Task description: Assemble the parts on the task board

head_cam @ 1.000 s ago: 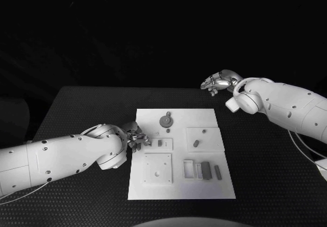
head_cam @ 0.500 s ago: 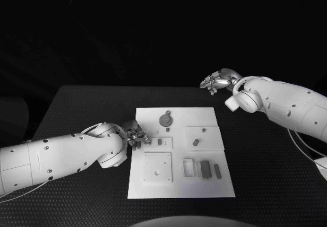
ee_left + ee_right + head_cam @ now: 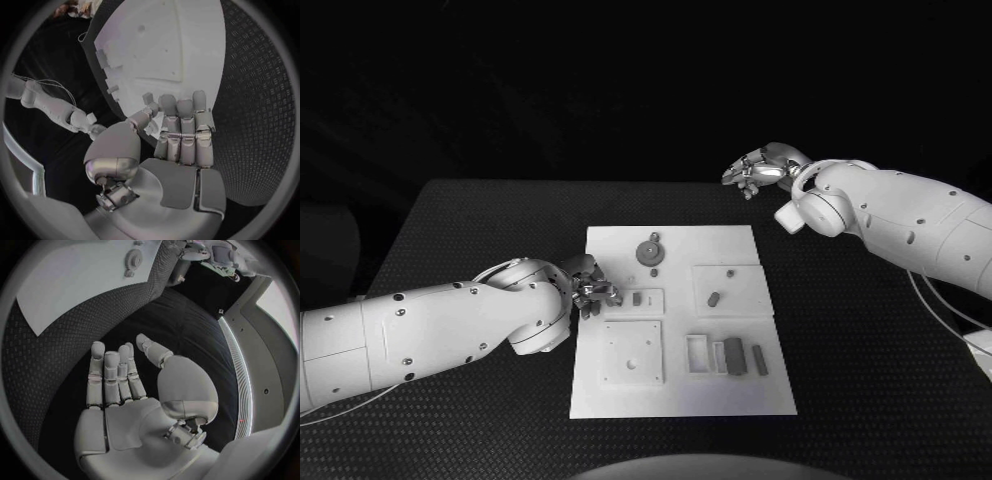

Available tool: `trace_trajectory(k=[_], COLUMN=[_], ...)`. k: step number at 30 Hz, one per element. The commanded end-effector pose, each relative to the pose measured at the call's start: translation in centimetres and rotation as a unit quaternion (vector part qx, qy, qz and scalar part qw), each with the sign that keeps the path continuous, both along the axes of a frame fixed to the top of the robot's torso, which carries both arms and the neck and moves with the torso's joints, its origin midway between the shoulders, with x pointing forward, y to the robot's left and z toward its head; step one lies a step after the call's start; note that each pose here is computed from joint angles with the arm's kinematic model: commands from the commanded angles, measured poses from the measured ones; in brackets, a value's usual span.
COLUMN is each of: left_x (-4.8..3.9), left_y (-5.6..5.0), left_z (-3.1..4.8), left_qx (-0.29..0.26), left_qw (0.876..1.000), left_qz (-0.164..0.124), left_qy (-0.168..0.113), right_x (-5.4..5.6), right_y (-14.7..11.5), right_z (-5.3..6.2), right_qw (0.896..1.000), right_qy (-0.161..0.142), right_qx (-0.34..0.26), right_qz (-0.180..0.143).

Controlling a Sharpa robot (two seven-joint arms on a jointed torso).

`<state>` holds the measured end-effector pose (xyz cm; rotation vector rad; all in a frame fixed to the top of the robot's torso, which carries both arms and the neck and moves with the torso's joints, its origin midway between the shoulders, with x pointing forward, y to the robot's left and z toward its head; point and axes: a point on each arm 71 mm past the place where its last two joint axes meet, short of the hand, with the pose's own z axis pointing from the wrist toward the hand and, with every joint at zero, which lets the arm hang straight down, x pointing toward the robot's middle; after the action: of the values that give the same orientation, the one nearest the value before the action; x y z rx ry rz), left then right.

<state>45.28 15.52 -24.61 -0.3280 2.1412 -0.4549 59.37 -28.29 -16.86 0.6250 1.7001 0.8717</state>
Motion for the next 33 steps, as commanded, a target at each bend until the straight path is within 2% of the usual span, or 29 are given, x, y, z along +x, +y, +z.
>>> trace_trajectory(k=[1,27,33], left_x=[-0.15,0.26,0.20], left_y=[-0.28,-0.33,-0.44], left_z=[-0.02,0.26,0.20], left_qx=[0.013,0.014,0.019], left_qw=[1.000,0.999,0.999], left_qz=[-0.018,-0.013,-0.019], left_qy=[0.002,-0.026,-0.022], right_x=[-0.05,-0.08,-0.08], right_y=[0.21,0.49,0.57], right_z=[0.04,0.04,0.03], right_qw=[1.000,1.000,1.000], right_qy=[0.001,0.001,0.002], right_qx=[0.002,0.004,0.004], right_qz=[0.011,0.015,0.016])
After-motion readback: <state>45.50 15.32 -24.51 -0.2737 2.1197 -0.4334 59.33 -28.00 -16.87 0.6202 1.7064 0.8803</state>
